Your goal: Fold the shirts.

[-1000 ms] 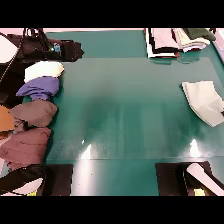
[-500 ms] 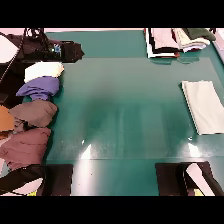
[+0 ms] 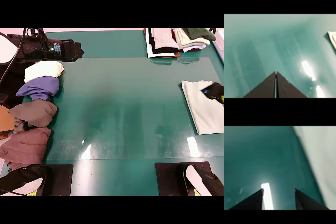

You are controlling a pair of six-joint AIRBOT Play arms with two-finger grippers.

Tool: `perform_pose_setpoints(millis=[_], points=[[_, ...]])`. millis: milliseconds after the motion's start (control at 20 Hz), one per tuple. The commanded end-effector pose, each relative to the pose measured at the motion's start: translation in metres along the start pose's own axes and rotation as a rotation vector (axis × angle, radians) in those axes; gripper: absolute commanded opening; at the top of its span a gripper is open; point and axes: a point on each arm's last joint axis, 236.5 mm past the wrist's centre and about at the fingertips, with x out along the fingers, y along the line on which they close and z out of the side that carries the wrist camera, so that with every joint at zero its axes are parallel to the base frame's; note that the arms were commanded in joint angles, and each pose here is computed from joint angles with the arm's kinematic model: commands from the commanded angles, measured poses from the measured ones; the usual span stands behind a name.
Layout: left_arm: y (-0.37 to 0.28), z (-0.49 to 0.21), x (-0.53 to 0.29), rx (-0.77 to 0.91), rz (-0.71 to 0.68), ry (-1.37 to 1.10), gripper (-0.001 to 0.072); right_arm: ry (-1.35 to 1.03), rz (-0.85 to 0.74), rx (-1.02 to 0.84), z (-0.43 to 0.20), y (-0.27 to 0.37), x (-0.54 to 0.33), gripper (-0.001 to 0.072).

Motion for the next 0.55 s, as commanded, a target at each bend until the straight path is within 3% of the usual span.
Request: perform_pose_setpoints(millis=[0,50,100,500], points=[[0.000,0.001,0.000,-0.002,-0.001,-0.003,0.0025,0.017,0.172,-0.169,-0.013,0.084,0.009,0.0323],[0.000,0.001,0.000,-0.002,-0.001,-0.003,0.0024,0.014,0.208,-0.210,-0.017,0.103,0.009,0.0189],[0.000,0.001,0.000,-0.002,-0.001,-0.003,0.0025,0.015,0.241,-0.247,-0.022,0.119,0.009,0.0010],[0.000,0.001,0.000,-0.002,0.000,-0.003,0.0025,0.045,0.326,-0.341,-0.044,0.159,0.006,0.0017]])
